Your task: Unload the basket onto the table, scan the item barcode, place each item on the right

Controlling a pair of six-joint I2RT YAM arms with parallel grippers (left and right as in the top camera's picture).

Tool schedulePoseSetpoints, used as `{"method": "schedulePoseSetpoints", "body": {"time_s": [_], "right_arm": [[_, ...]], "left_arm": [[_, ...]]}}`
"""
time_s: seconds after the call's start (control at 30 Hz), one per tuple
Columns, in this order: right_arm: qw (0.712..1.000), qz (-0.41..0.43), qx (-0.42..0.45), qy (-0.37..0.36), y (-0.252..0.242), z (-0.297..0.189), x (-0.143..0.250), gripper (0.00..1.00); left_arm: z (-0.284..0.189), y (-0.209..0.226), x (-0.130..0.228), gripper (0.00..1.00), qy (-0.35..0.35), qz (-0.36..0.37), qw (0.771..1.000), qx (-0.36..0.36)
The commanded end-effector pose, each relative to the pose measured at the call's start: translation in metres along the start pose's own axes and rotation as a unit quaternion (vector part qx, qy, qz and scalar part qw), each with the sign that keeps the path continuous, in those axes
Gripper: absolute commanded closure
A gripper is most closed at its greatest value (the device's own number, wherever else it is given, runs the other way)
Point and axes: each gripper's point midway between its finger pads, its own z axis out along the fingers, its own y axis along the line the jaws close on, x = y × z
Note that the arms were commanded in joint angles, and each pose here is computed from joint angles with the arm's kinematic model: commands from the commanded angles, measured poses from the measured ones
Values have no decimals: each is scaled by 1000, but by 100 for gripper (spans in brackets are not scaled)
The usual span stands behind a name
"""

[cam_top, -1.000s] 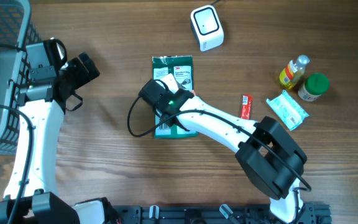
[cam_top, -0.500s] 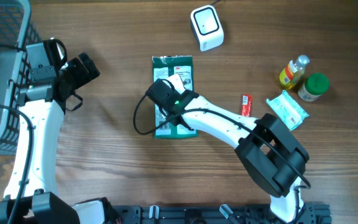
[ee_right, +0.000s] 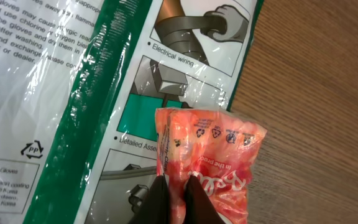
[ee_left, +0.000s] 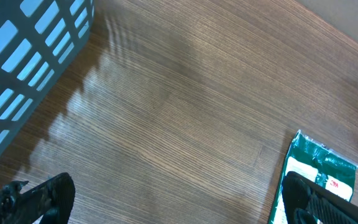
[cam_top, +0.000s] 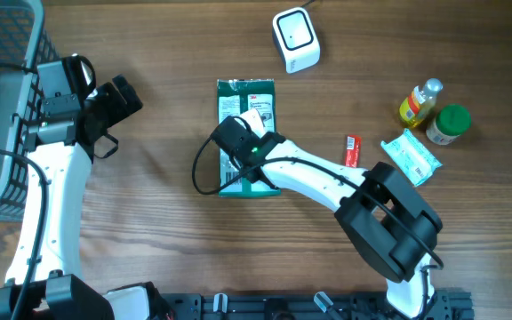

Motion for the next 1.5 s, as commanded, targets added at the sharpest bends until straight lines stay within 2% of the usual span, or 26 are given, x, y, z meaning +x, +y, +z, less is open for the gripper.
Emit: {"method": "schedulePoseSetpoints", "body": {"time_s": [0.0, 0.1, 0.23, 0.3, 0.37, 0.43, 0.5, 0.57, 0.77, 0.97, 1.33, 1.47], "right_arm": [[998, 43, -20, -47, -22, -41, -37, 95], [991, 94, -66, -71, -54, -76, -55, 96], [970, 152, -186, -44, -77, -91, -55, 96], [947, 188, -261, -9, -86, -83, -45, 96], [902, 225, -367, 20, -88, -73, -27, 96], [862, 231, -451, 9, -87, -73, -19, 96], [828, 250, -502, -5, -94, -70, -9, 96], [815, 276, -510, -14, -106, -57, 5, 96], [818, 294, -493, -30, -110, -31, 32, 96], [854, 301, -423, -13, -113, -6, 49, 96], [862, 304, -406, -11, -116, -1, 52, 95], [866, 306, -396, -9, -118, 2, 53, 91]], "left_arm": [[-4, -1, -6, 0, -8, -6, 1000, 4], [-4, -1, -6, 0, -8, -6, 1000, 4], [-4, -1, -6, 0, -8, -6, 1000, 4], [-4, -1, -6, 0, -8, -6, 1000, 4], [-4, -1, -6, 0, -8, -6, 1000, 4], [-4, -1, -6, 0, -8, -6, 1000, 4], [-4, -1, -6, 0, -8, -6, 1000, 4], [-4, -1, -6, 0, -8, -6, 1000, 4], [-4, -1, -6, 0, -8, -6, 1000, 4], [-4, -1, -6, 0, -8, -6, 1000, 4], [-4, -1, -6, 0, -8, -6, 1000, 4], [-4, -1, -6, 0, -8, -6, 1000, 4]]}}
